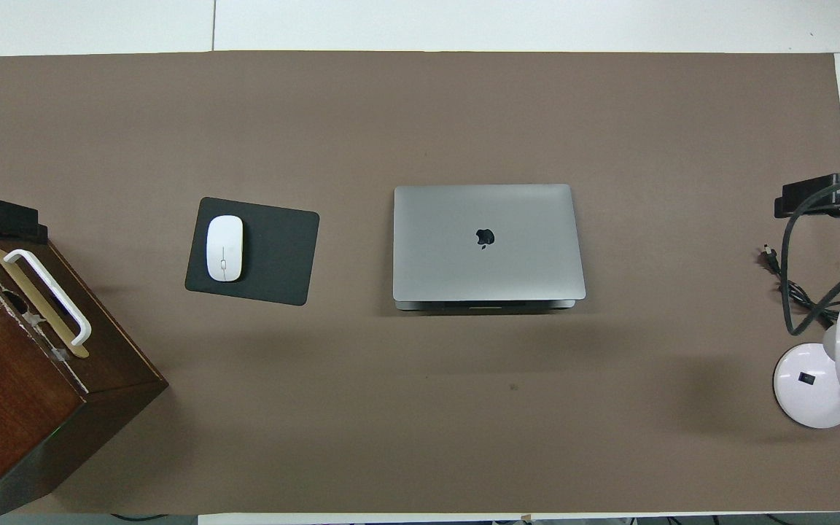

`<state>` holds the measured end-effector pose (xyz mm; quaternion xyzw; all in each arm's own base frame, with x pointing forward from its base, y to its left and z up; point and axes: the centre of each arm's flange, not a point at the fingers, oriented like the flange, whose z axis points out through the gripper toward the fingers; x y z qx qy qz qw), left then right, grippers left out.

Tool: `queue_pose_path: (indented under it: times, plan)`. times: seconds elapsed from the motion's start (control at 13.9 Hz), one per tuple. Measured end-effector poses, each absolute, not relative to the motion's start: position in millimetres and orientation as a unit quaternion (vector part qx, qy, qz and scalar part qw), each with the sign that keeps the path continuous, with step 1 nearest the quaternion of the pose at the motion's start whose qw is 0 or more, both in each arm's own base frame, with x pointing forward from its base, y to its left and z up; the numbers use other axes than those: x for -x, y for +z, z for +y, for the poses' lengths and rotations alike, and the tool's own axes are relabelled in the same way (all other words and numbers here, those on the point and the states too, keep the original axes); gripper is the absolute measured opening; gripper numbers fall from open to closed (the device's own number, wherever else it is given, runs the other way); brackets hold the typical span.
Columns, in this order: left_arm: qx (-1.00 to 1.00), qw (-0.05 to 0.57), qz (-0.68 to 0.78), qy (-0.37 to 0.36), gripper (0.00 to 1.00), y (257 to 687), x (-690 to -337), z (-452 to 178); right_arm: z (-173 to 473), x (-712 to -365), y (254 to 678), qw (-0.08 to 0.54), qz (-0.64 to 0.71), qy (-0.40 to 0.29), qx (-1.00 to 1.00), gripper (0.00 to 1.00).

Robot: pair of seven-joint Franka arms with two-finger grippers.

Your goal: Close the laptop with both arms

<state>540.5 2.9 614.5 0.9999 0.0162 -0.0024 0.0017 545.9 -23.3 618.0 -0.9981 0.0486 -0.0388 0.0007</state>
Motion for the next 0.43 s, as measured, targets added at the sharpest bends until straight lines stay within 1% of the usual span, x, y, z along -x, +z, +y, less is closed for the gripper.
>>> queue_pose_path:
  times: [0.43]
  plan:
    - [-1.0,0.005,0.016,-0.002,1.0,615.1,-540.6,2.3,-23.3,-545.9,618.0,0.001,0.049,-0.039,0.998,1.0]
